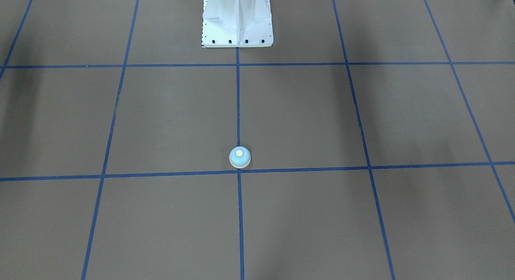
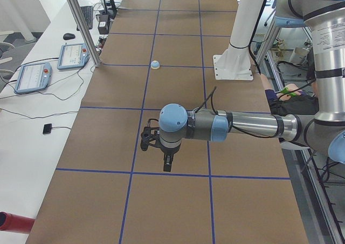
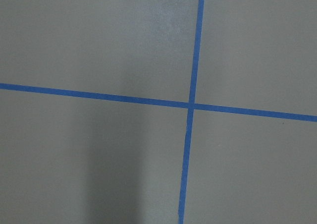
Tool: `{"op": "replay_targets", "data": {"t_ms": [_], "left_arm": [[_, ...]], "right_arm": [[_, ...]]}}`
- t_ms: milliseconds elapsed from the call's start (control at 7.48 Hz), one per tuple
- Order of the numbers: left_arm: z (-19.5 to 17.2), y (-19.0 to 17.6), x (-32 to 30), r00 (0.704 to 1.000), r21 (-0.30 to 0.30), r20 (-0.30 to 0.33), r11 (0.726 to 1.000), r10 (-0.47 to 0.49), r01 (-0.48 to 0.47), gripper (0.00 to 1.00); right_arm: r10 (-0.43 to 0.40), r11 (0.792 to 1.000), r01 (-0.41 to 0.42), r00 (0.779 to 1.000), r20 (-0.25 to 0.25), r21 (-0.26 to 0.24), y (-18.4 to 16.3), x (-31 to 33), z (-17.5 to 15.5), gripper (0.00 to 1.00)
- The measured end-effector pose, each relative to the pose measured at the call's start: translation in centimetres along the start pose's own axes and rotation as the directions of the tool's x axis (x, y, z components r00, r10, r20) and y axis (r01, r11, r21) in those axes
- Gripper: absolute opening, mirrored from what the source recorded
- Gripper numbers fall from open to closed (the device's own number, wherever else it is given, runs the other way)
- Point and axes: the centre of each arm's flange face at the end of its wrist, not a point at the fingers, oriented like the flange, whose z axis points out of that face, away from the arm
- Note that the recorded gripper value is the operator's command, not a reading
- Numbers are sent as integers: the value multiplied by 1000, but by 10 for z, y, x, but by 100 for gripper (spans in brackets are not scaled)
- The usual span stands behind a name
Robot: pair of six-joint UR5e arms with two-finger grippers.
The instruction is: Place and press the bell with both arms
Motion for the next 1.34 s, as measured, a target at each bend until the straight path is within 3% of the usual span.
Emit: {"op": "replay_targets", "data": {"t_ms": [1338], "left_arm": [[0,0,-2,1000,0,21,1000,1,-1,100]], "right_arm": [[2,1000,-2,1000,2,-5,3,1,2,100]]}}
